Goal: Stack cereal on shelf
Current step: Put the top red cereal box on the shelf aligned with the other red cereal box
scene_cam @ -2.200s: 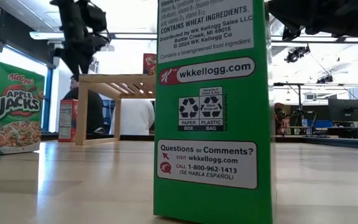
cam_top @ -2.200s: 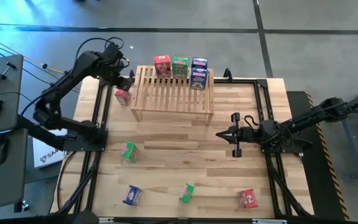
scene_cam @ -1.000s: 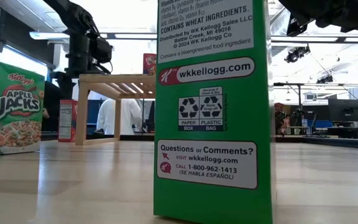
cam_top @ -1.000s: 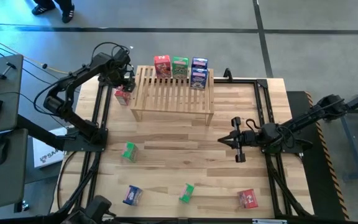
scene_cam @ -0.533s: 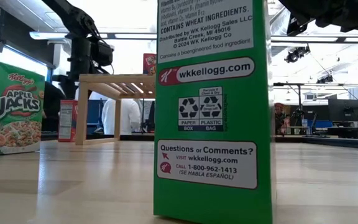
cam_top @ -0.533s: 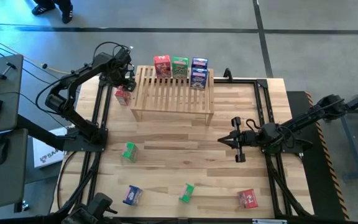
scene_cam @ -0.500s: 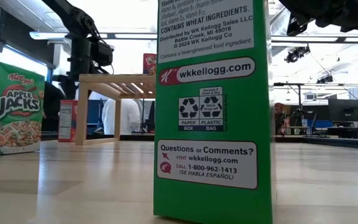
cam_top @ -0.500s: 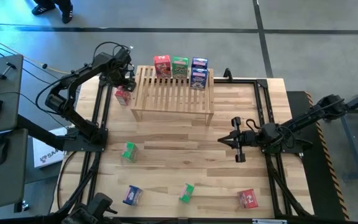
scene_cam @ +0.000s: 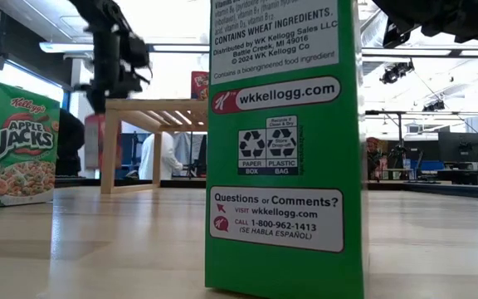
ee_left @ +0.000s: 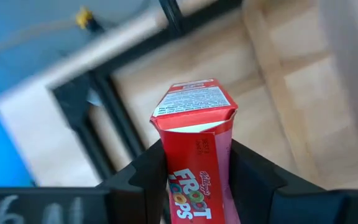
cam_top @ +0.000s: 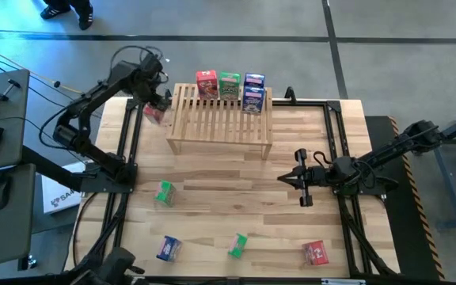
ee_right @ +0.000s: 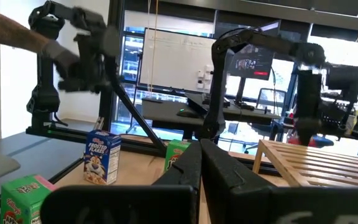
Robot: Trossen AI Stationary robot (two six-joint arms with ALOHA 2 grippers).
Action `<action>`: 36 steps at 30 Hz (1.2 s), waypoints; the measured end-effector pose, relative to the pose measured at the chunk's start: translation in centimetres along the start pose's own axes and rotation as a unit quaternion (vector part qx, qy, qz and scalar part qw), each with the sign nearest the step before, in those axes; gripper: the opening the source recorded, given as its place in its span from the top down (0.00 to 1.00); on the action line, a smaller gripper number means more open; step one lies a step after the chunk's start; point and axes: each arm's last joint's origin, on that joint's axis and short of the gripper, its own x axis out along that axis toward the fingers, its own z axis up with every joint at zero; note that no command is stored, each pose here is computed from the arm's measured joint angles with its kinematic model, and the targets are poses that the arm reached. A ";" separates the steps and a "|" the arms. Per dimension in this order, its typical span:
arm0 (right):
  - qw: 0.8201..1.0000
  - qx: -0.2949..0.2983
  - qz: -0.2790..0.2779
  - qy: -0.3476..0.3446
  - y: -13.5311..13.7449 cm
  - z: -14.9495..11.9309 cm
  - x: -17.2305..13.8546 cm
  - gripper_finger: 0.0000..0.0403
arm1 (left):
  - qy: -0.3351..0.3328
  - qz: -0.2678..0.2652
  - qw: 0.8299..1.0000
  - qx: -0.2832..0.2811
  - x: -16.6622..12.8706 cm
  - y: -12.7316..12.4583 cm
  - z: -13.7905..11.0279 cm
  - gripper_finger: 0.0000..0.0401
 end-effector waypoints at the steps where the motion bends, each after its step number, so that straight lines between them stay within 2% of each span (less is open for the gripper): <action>1: 1.000 0.000 0.002 0.000 0.0 0.0 0.0 1.00 | -0.014 0.010 1.000 0.006 -1.1 0.2 0.1 0.67; 4: 1.000 0.000 0.004 -0.001 0.0 0.0 0.0 1.00 | -0.061 0.031 0.997 0.029 -4.8 0.9 0.5 0.67; 8: 1.000 0.000 0.004 -0.001 0.0 0.0 0.0 1.00 | -0.101 0.045 0.989 0.100 -9.4 1.2 0.5 0.67; 12: 1.000 0.000 0.005 -0.001 0.0 0.0 0.0 1.00 | -0.147 0.064 0.977 0.143 -13.5 0.7 0.1 0.67; 17: 1.000 0.000 0.005 -0.001 0.0 0.0 0.0 1.00 | -0.197 0.050 0.953 0.223 -17.1 -0.8 -0.7 0.67; 22: 1.000 0.000 0.005 -0.001 0.0 0.0 0.0 1.00 | -0.225 -0.004 0.917 0.329 -18.2 -3.5 -1.4 0.67; 26: 1.000 0.000 0.005 -0.001 0.0 0.0 0.0 1.00 | -0.236 -0.042 0.892 0.383 -18.0 -6.4 -1.1 0.67; 30: 1.000 0.000 0.005 -0.001 0.0 0.0 0.0 1.00 | -0.225 -0.057 0.874 0.426 -17.2 -9.2 -0.6 0.67; 36: 1.000 0.000 0.005 -0.001 0.0 0.0 0.0 1.00 | -0.198 -0.065 0.859 0.467 -15.3 -12.7 0.5 0.67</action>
